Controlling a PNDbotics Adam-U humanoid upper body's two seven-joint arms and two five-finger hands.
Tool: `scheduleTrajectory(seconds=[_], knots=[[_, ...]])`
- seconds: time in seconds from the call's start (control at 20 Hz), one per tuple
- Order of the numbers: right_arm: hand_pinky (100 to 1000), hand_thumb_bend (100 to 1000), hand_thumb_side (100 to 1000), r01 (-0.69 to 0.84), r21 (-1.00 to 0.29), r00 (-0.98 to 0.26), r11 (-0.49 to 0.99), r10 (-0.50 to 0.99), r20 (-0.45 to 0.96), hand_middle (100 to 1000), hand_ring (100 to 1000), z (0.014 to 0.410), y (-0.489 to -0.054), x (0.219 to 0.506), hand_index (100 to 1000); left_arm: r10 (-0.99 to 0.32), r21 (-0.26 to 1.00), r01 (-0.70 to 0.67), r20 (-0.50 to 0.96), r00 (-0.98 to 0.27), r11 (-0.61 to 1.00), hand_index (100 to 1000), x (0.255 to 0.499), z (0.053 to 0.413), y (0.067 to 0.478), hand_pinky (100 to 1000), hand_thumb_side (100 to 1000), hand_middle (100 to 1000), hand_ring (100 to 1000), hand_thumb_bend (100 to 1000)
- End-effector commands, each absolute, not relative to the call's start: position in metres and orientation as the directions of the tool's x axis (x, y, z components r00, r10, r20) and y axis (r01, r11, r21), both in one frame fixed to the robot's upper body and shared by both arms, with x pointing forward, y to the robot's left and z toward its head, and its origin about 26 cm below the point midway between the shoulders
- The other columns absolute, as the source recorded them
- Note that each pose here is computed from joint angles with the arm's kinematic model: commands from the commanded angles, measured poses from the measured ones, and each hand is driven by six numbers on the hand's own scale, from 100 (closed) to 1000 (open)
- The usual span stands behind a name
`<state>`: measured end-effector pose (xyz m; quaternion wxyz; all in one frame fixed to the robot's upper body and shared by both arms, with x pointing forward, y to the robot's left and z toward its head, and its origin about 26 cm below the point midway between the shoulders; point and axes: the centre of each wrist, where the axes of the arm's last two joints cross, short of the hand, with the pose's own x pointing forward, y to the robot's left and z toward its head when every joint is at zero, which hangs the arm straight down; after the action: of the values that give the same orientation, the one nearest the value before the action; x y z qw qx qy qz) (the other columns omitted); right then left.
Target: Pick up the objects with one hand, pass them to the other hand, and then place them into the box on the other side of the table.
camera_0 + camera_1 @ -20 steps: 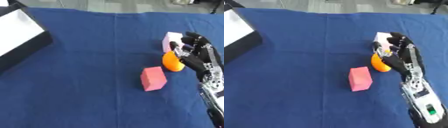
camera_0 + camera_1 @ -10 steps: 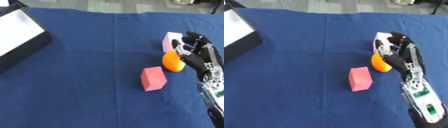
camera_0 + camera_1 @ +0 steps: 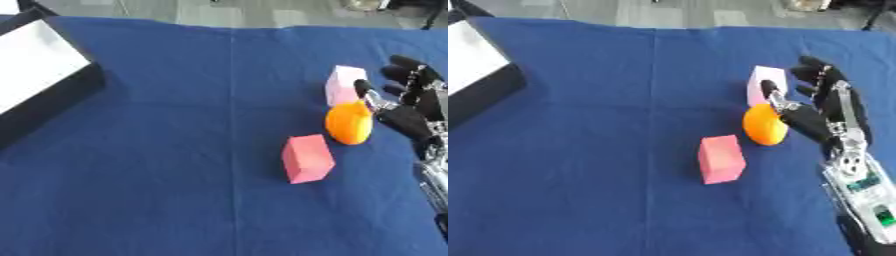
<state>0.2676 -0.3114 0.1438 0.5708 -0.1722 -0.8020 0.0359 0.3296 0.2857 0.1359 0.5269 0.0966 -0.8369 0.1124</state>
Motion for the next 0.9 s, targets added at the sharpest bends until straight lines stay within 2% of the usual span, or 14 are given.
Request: scheduleTrajectory(seconds=[0.05,0.45,0.6,0.9], knots=[[843,553,275,0.194,-0.391,-0.269,0.900,0.432,0.861,721,860,0.160,-0.328,0.263,831,-0.085,-0.057,-0.295,0.890,-0.447,0.954,773,0.329,0.146,0.294,962,864,784,789,175],[856,572,303,0.032,-0.674,-0.205,0.738,0.665,0.718,737,853,0.186,-0.356,0.257,824,-0.098,-0.043,-0.299,0.893,-0.440,0.953,773,0.328,0.145,0.297,962,866,784,790,174],[862,577,282,-0.013,-0.737,-0.222,0.676,0.717,0.661,738,850,0.206,-0.361,0.261,822,-0.099,-0.040,-0.299,0.894,-0.437,0.954,772,0.328,0.144,0.297,962,868,784,791,173],[880,572,221,0.003,-0.832,-0.313,0.555,0.791,0.527,750,853,0.257,-0.364,0.268,816,-0.096,-0.040,-0.293,0.894,-0.437,0.955,772,0.328,0.144,0.296,963,870,784,791,174]])
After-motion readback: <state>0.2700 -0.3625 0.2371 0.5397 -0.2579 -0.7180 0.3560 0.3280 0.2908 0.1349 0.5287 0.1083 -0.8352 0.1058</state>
